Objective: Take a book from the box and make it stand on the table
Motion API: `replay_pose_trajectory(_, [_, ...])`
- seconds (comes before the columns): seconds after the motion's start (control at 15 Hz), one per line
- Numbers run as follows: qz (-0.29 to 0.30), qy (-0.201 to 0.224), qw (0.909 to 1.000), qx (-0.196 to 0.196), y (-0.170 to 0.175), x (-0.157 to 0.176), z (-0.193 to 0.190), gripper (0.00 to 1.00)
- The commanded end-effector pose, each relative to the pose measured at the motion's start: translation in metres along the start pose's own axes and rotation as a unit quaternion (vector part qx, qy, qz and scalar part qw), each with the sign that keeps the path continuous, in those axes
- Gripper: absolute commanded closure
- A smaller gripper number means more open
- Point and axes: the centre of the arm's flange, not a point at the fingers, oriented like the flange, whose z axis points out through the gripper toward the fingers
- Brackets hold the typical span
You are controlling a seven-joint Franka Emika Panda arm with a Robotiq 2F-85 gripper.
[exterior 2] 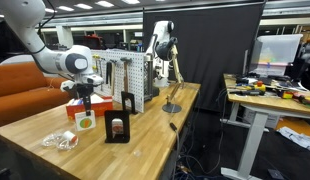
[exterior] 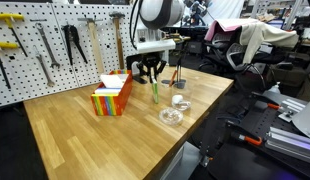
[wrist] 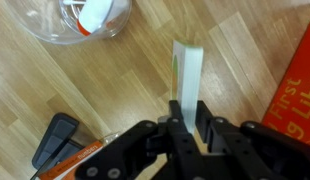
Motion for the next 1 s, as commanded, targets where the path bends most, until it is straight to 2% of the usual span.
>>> replay_pose_trajectory(0.0, [-0.008,-0.008,0.9998,0.013,-0.0003,0.0046,-0.0013,0.47])
replay_pose_trajectory(0.4, [-0.012,-0.007,0.9998,0.015,0.0011,0.0045,-0.0071,0.05])
replay_pose_trajectory(0.47, [-0.015,-0.008,0.9997,0.02,0.0006,0.0041,-0.011,0.01])
replay_pose_trajectory(0.53, [-0.007,-0.001,0.9999,0.007,-0.0009,0.0022,-0.0039,0.16])
replay_pose_trajectory(0.67, [-0.01,-0.001,0.9999,0.011,-0.0025,0.0025,-0.0071,0.02])
replay_pose_trajectory(0.93, [-0.011,-0.001,0.9999,0.011,-0.0023,0.0027,-0.0071,0.01])
